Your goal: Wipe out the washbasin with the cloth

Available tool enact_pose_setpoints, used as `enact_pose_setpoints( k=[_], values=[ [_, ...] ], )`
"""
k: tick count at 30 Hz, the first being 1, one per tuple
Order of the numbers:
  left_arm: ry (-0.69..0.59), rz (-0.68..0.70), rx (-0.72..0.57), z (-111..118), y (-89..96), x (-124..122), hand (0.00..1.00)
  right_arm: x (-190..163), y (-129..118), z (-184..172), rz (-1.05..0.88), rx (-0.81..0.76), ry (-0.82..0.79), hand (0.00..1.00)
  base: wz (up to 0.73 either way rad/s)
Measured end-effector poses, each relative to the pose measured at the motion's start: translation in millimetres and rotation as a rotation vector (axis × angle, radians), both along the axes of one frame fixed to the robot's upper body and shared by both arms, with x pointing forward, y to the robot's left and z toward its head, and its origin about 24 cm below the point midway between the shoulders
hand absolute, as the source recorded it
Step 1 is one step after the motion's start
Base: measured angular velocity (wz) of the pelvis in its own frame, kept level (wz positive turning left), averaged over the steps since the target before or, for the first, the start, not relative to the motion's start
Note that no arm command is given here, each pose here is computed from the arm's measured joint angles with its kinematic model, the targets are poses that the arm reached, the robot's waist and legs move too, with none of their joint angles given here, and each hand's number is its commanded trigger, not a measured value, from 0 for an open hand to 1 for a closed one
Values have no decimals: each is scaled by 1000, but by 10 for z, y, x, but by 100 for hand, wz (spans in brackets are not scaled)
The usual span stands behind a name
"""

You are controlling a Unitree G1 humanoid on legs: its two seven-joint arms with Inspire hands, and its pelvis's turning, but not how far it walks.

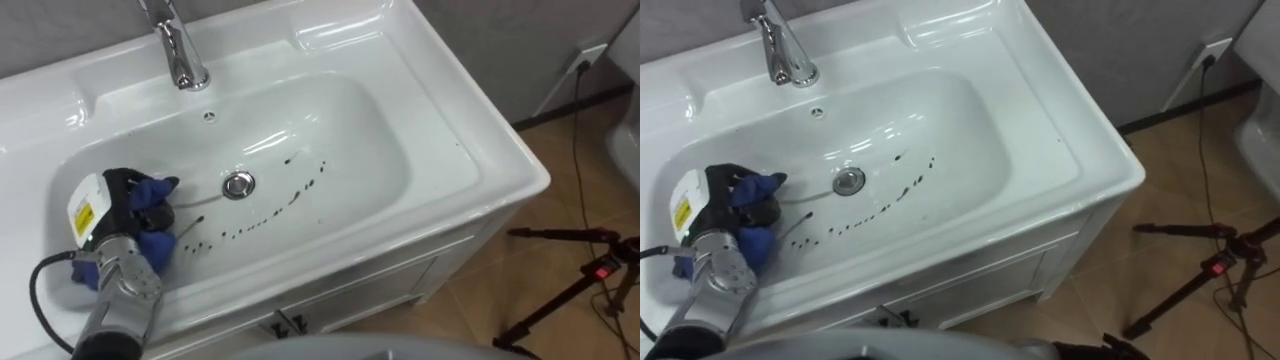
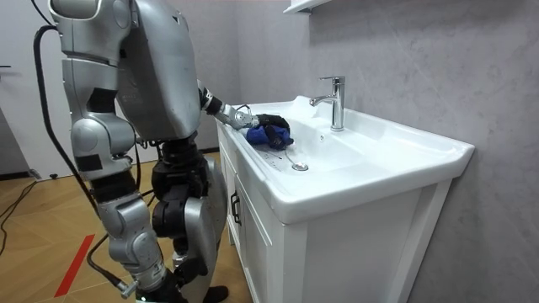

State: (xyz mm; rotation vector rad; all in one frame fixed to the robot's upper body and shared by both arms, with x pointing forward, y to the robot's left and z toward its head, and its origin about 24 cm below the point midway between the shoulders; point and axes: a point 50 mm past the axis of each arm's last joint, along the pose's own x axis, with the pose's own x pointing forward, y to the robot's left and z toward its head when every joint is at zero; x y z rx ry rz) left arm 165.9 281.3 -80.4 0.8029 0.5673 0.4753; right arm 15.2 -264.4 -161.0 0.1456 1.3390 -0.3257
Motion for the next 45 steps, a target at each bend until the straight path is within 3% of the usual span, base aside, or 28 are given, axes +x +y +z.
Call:
enact_pose_setpoints(
  k=[11,21,36,45],
  values=[
    [-3,27,-77,-19,19,-4,100,-24,2,-2,14,-4,11,0,-2],
    [-14,-19,-118,-12,-58,223,100,1,143,-42,84,29,30,0,-1],
    [-30,-82,-173,-28,-296,428,100,106,196,-52,95,21,5,0,-2],
    [-16,-180,-267,-61,-658,567,100,209,178,-28,97,-9,-40,0,-9]
  ],
)
